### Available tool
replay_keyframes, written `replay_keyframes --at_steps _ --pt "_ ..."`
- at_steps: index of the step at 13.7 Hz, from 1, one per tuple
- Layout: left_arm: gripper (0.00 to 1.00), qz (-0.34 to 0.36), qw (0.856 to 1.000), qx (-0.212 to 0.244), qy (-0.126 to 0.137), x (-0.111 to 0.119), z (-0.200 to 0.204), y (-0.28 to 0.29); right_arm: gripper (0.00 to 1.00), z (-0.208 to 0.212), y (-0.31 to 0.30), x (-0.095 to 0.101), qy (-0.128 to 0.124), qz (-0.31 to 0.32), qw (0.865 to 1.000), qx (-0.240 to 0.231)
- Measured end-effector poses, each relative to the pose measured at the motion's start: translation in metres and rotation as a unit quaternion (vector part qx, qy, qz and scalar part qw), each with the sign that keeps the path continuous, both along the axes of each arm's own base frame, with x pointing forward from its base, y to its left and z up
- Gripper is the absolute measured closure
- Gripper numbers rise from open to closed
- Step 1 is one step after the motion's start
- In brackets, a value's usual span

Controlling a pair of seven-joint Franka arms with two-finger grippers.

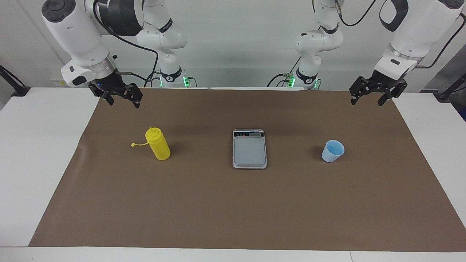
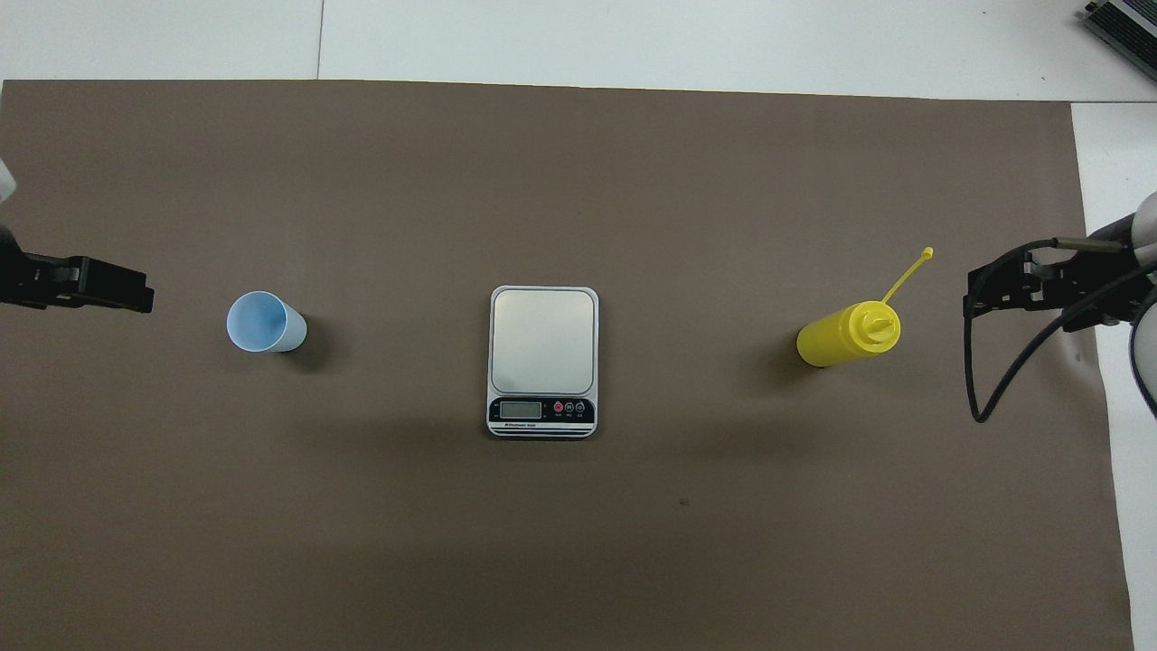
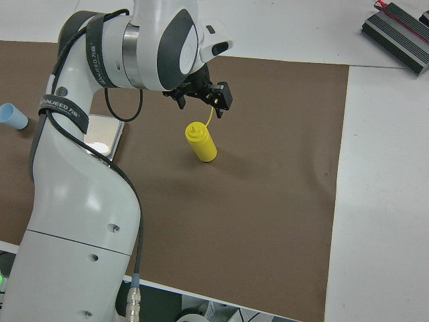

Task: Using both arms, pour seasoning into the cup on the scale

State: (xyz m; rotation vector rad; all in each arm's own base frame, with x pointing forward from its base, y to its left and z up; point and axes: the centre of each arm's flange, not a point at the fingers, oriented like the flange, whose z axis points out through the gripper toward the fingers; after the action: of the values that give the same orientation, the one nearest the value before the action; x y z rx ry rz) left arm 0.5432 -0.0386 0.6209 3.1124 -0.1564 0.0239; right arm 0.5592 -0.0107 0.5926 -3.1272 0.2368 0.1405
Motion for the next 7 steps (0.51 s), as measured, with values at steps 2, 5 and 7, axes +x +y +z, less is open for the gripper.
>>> replay_keyframes --at_steps 2,5,7 --pt "0.00 -0.001 1.000 0.000 0.000 -0.0001 -0.0002 -0.0009 0.00 0.0000 0.0000 0.0000 0.000 0.000 1.000 0.000" --pt "0.00 -0.001 1.000 0.000 0.001 -0.0002 -0.0009 -0.0012 0.00 0.0000 0.0000 0.0000 0.000 0.000 1.000 0.000" --pt "0.00 -0.001 1.000 0.000 0.001 -0.0002 -0.0011 -0.0012 0.00 0.0001 0.0000 -0.0001 0.000 0.000 1.000 0.000"
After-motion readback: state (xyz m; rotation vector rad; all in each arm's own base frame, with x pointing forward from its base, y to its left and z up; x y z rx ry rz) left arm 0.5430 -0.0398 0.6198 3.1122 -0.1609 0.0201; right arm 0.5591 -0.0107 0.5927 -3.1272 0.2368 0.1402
